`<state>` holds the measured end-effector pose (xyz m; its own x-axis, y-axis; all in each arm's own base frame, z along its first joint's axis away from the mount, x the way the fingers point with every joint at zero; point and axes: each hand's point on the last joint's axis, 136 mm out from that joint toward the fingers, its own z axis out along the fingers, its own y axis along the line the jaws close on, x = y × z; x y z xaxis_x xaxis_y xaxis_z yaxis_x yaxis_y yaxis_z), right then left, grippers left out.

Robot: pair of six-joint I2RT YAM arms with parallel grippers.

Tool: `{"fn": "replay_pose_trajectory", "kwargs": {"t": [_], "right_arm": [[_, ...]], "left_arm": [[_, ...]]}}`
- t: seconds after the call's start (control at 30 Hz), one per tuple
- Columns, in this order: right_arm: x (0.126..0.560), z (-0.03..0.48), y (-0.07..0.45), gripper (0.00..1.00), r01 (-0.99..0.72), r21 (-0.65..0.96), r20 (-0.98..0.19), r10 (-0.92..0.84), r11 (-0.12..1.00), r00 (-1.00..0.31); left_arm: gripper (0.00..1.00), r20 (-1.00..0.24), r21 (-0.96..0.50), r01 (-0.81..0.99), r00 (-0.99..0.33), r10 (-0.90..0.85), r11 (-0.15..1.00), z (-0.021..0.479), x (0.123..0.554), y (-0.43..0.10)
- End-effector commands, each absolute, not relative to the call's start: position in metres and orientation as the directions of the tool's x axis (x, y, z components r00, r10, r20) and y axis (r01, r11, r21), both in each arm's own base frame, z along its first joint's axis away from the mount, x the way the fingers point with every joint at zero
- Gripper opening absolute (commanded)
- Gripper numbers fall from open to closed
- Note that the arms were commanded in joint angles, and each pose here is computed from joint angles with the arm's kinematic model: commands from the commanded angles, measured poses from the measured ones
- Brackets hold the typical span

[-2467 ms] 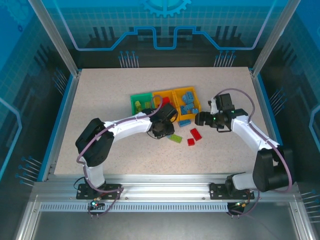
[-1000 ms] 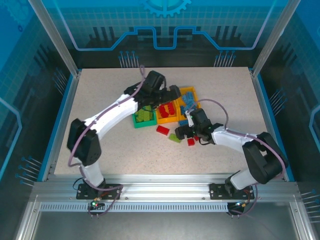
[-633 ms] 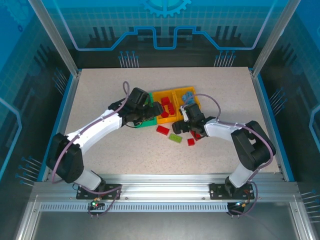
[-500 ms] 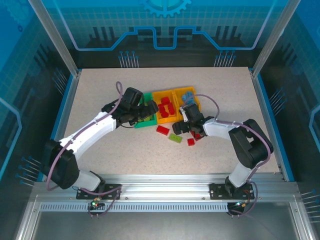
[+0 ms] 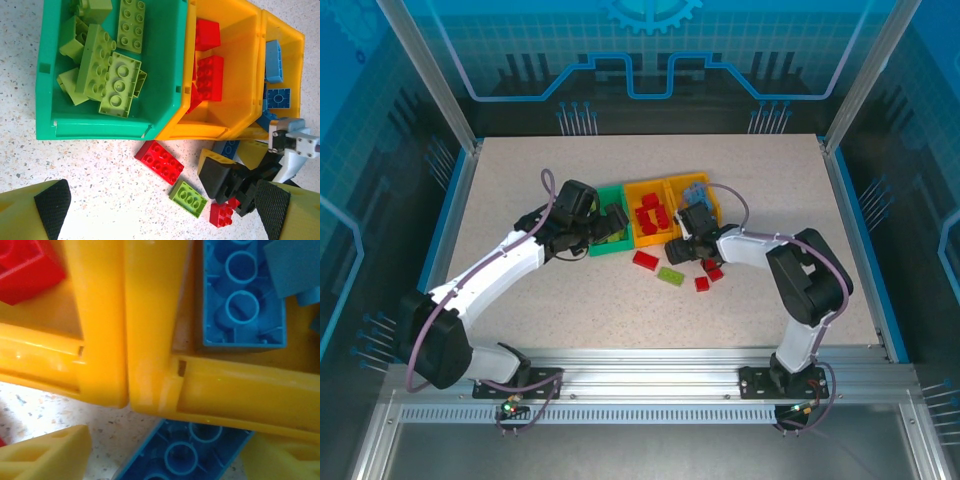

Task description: Sort the legos into containers by color

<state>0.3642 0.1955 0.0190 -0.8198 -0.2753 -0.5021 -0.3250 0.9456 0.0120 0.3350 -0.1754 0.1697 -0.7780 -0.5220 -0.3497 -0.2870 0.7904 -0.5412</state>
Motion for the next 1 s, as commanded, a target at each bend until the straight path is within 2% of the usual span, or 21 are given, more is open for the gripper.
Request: {"fn": "replay_pose_trajectory", "kwargs": {"t": [0.0,0.2,0.3,0.5,0.67,0.8,0.97], "right_arm": [[0.353,0.004,0.183,0.66,-0.272,-0.048,-0.424,-0.266,0.961,-0.866],[0.344,0.007,0.176,0.42,-0.22,-0.053,-0.402,-0.223,0.974,-0.888],[0.338,0.019,0.176,0.34,-0.199,-0.042,-0.404,-0.199,0.979,-0.893],[0.327,0.052,0.176,0.3,-0.169,0.011,-0.409,-0.15,0.986,-0.9],[0.329,0.1,0.181,0.31,-0.198,0.067,-0.489,-0.141,0.978,-0.861],[0.347,0.136,0.181,0.33,-0.198,0.169,-0.551,-0.074,0.966,-0.831],[0.386,0.146,0.162,0.35,-0.128,0.215,-0.544,0.009,0.968,-0.839]], "left_arm": [[0.99,-0.358,-0.547,-0.298,-0.762,-0.54,0.782,0.174,0.333,-0.168],[0.99,-0.358,-0.545,-0.303,-0.759,-0.544,0.782,0.174,0.332,-0.166],[0.99,-0.352,-0.542,-0.312,-0.759,-0.548,0.78,0.169,0.33,-0.164],[0.99,-0.338,-0.531,-0.326,-0.765,-0.548,0.782,0.158,0.325,-0.162],[0.99,-0.327,-0.519,-0.336,-0.771,-0.546,0.786,0.15,0.32,-0.16],[0.99,-0.309,-0.51,-0.348,-0.78,-0.545,0.787,0.139,0.314,-0.159],[0.99,-0.261,-0.502,-0.369,-0.798,-0.543,0.783,0.122,0.301,-0.162]]}}
